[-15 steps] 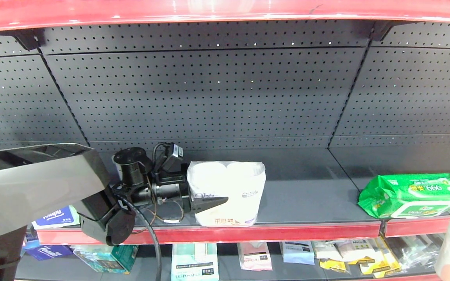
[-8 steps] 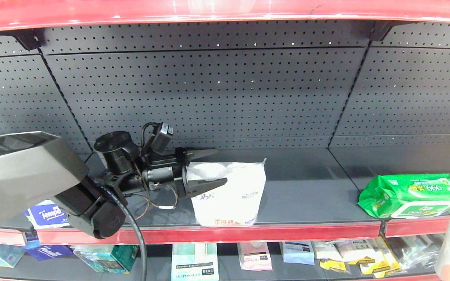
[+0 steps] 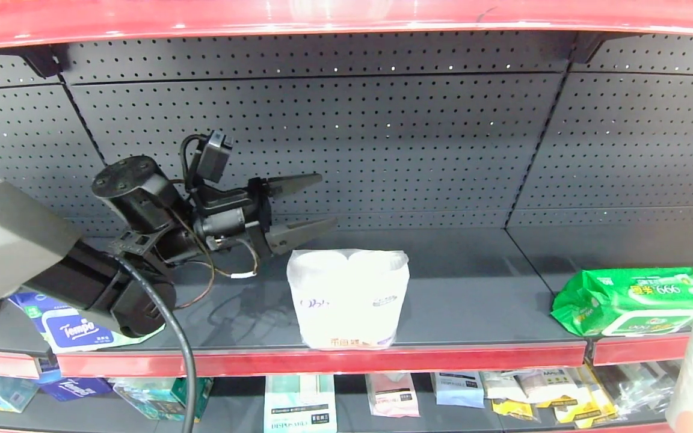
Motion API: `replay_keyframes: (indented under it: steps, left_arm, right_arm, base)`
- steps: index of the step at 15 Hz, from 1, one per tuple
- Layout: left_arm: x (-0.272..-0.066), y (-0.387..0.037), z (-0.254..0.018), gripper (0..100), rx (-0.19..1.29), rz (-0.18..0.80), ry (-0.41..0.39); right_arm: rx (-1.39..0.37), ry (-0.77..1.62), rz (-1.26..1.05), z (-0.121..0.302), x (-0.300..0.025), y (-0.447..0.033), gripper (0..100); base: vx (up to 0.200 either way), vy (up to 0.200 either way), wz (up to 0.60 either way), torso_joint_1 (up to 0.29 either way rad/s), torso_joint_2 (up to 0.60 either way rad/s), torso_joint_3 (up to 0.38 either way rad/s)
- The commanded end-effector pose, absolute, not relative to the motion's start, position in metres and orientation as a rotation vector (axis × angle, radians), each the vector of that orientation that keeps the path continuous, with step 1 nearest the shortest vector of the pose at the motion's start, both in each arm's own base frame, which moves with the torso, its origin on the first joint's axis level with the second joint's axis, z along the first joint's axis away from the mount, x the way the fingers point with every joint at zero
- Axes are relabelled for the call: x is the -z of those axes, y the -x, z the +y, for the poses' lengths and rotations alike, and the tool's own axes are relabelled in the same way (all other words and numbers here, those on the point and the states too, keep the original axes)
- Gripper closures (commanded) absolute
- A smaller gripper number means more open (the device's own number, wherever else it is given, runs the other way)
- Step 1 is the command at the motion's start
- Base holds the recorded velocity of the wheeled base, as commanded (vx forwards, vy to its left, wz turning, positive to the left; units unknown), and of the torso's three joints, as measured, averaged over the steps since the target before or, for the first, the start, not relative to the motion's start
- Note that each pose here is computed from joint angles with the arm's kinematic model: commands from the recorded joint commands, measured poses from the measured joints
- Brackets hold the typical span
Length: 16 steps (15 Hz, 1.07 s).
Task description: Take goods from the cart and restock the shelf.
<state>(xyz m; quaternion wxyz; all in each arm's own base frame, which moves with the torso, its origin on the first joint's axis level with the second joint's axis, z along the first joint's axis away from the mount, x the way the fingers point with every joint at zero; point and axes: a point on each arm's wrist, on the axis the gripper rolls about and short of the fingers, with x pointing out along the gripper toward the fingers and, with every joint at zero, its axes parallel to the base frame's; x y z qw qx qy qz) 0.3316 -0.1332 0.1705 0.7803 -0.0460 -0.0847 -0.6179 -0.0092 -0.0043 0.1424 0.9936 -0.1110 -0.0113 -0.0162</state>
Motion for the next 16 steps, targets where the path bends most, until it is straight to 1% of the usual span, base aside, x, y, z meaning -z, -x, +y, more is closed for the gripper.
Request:
replay_keyframes:
  steps: [1, 2, 3, 4, 5, 6, 8, 9, 10, 11, 12, 13, 15, 16]
  left_arm:
    - [-0.183, -0.335, -0.129, 0, 1.288, -0.235, 0.092]
    - [-0.188, -0.339, -0.13, 0, 1.23, -0.257, 0.104]
    - [-0.195, -0.346, -0.131, 0, 1.112, -0.276, 0.137]
    - [-0.198, -0.348, -0.131, 0, 1.051, -0.289, 0.148]
    - [-0.199, -0.351, -0.13, 0, 1.009, -0.296, 0.142]
    - [-0.199, -0.354, -0.128, 0, 0.956, -0.302, 0.107]
    - [-0.195, -0.367, -0.112, 0, 0.699, -0.3, -0.003]
    - [-0.191, -0.371, -0.106, 0, 0.478, -0.256, -0.054]
    - [-0.191, -0.374, -0.105, 0, 0.298, -0.248, -0.056]
    - [-0.191, -0.374, -0.105, 0, 0.298, -0.248, -0.056]
    - [-0.192, -0.375, -0.102, 0, 0.075, -0.205, -0.04]
    - [-0.196, -0.364, -0.097, 0, 0.057, -0.17, -0.048]
    - [-0.206, -0.326, -0.083, 0, 0.051, -0.037, -0.079]
    - [-0.209, -0.313, -0.079, 0, 0.052, -0.002, -0.087]
  right_arm:
    - [0.031, 0.221, -0.018, -0.004, -0.141, 0.009, 100]
    - [0.031, 0.22, -0.016, -0.004, -0.141, 0.009, 100]
    - [0.027, 0.221, -0.006, -0.004, -0.138, 0.008, 100]
    - [0.026, 0.222, -0.002, -0.004, -0.137, 0.008, 100]
    - [0.026, 0.221, 0.003, -0.004, -0.136, 0.007, 100]
    - [0.026, 0.221, 0.001, -0.004, -0.136, 0.008, 100]
    - [0.025, 0.22, 0.007, -0.004, -0.134, 0.007, 100]
    - [0.025, 0.22, 0.009, -0.004, -0.134, 0.007, 100]
    - [0.025, 0.22, 0.009, -0.004, -0.134, 0.007, 100]
    - [0.025, 0.22, 0.009, -0.004, -0.134, 0.007, 100]
    - [0.029, 0.22, 0.008, -0.004, -0.135, 0.007, 100]
    - [0.028, 0.22, 0.009, -0.004, -0.136, 0.006, 100]
    - [0.029, 0.222, 0.022, -0.004, -0.139, 0.004, 100]
    - [0.029, 0.223, 0.029, -0.004, -0.14, 0.002, 100]
  base:
    - [0.0, 0.0, 0.0, 0.0, 0.0, 0.0]
    - [0.0, 0.0, 0.0, 0.0, 0.0, 0.0]
    - [0.0, 0.0, 0.0, 0.0, 0.0, 0.0]
    - [0.0, 0.0, 0.0, 0.0, 0.0, 0.0]
    - [0.0, 0.0, 0.0, 0.0, 0.0, 0.0]
    - [0.0, 0.0, 0.0, 0.0, 0.0, 0.0]
    - [0.0, 0.0, 0.0, 0.0, 0.0, 0.0]
    - [0.0, 0.0, 0.0, 0.0, 0.0, 0.0]
    - [0.0, 0.0, 0.0, 0.0, 0.0, 0.0]
    - [0.0, 0.0, 0.0, 0.0, 0.0, 0.0]
    - [0.0, 0.0, 0.0, 0.0, 0.0, 0.0]
    - [0.0, 0.0, 0.0, 0.0, 0.0, 0.0]
    - [0.0, 0.0, 0.0, 0.0, 0.0, 0.0]
    - [0.0, 0.0, 0.0, 0.0, 0.0, 0.0]
